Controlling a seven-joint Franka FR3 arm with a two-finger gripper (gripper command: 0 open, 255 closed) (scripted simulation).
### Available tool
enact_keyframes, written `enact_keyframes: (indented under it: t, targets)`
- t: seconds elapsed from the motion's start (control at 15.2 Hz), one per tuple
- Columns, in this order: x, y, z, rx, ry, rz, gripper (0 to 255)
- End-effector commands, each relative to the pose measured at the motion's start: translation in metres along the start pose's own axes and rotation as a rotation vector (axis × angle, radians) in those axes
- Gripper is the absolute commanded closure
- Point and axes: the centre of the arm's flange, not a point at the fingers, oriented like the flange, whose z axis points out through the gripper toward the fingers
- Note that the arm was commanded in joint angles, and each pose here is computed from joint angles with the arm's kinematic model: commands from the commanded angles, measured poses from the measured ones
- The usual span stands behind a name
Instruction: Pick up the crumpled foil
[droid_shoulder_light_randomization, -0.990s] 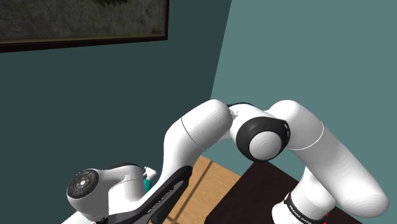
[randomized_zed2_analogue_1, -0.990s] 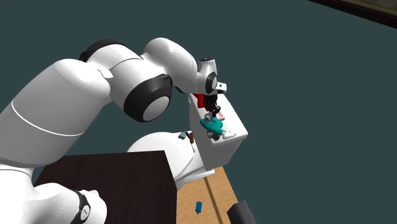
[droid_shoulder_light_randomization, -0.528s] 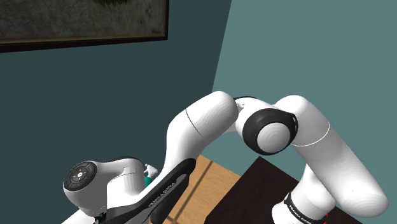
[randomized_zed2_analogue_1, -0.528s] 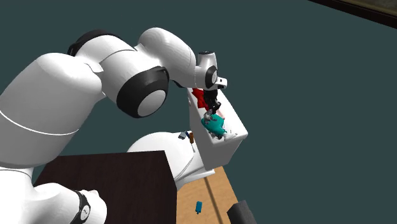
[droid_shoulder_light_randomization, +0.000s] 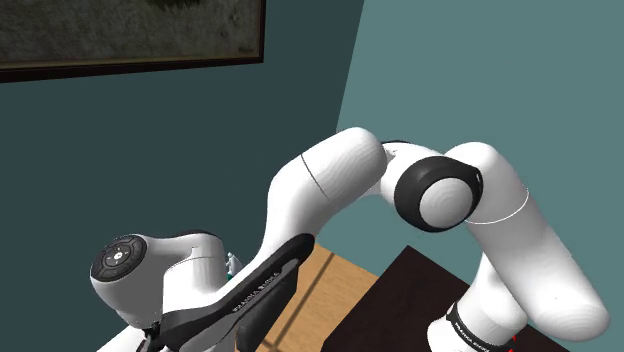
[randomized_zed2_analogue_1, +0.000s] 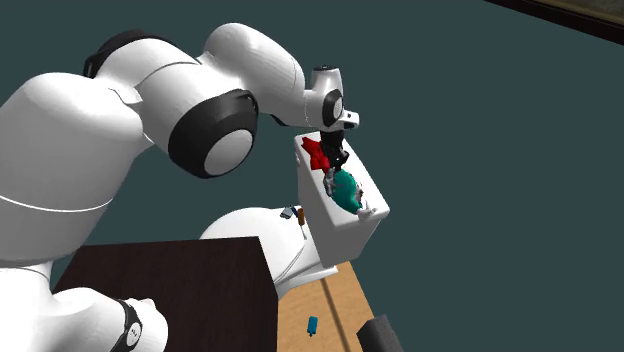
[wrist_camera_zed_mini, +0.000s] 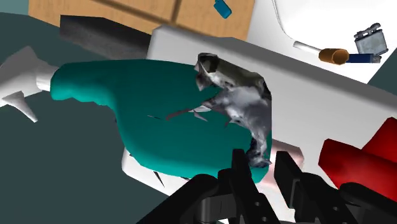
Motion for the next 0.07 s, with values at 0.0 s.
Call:
enact_keyframes:
  t: [0.0]
  targets:
    - [0.0000,0.0004,-0.0029,0.000,0.000,0.000,255]
